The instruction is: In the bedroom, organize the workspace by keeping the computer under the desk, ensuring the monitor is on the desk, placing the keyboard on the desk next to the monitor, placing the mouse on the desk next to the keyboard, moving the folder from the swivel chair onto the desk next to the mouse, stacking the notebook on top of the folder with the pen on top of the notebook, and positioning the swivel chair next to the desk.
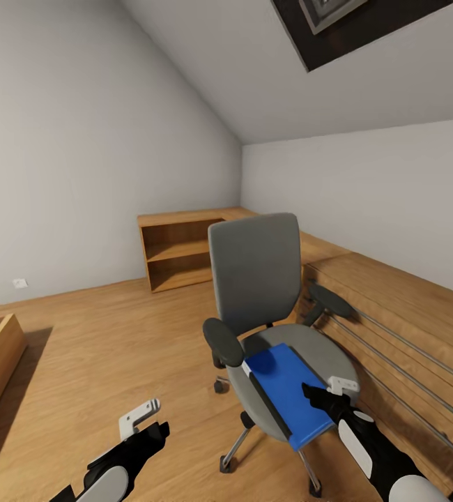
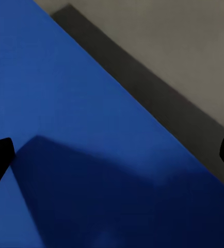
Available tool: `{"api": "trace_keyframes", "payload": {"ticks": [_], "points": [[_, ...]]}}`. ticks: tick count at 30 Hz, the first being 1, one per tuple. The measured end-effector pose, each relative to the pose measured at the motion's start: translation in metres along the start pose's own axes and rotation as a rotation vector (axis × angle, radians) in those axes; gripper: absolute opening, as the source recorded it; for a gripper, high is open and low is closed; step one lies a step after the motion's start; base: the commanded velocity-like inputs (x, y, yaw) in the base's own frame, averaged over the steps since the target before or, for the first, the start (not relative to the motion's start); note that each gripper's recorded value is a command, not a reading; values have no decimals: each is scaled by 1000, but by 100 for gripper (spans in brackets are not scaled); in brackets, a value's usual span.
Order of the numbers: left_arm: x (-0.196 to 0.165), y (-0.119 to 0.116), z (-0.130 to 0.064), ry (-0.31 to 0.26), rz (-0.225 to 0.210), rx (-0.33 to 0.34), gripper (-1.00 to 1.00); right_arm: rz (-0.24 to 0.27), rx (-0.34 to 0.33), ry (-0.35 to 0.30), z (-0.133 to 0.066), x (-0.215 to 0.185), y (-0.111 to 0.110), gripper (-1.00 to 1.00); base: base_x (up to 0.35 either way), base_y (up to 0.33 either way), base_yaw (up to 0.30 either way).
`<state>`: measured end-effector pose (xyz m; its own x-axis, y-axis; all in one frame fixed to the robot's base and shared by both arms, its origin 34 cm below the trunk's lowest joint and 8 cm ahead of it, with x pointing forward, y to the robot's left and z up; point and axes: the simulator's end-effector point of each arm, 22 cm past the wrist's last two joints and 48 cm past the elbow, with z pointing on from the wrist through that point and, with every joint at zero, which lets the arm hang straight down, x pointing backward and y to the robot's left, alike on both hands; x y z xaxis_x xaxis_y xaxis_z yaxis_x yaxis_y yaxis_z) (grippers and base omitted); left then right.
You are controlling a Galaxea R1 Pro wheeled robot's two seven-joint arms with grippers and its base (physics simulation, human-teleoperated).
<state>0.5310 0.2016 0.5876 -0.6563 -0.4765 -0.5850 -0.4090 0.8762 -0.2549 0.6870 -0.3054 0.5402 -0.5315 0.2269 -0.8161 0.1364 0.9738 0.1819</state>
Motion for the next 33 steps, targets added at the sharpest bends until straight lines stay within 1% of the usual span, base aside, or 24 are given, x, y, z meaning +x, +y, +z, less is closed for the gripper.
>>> {"api": "trace_keyframes", "payload": {"ticks": [14,22,31,33], "points": [[0,0,0,1,0,-1,100,0,0,0,0,0,0,100,-8,0,0],[0,1,0,1,0,-2,100,0,-1,-1,0,-1,0,100,-144,0,0],[2,5,3,4,2,-14,100,0,0,-2,0,-1,0,100,-24,0,0],[-1,3,0,4,2,-15,100,0,4,6,-2,-1,-1,100,-3,0,0]]}}
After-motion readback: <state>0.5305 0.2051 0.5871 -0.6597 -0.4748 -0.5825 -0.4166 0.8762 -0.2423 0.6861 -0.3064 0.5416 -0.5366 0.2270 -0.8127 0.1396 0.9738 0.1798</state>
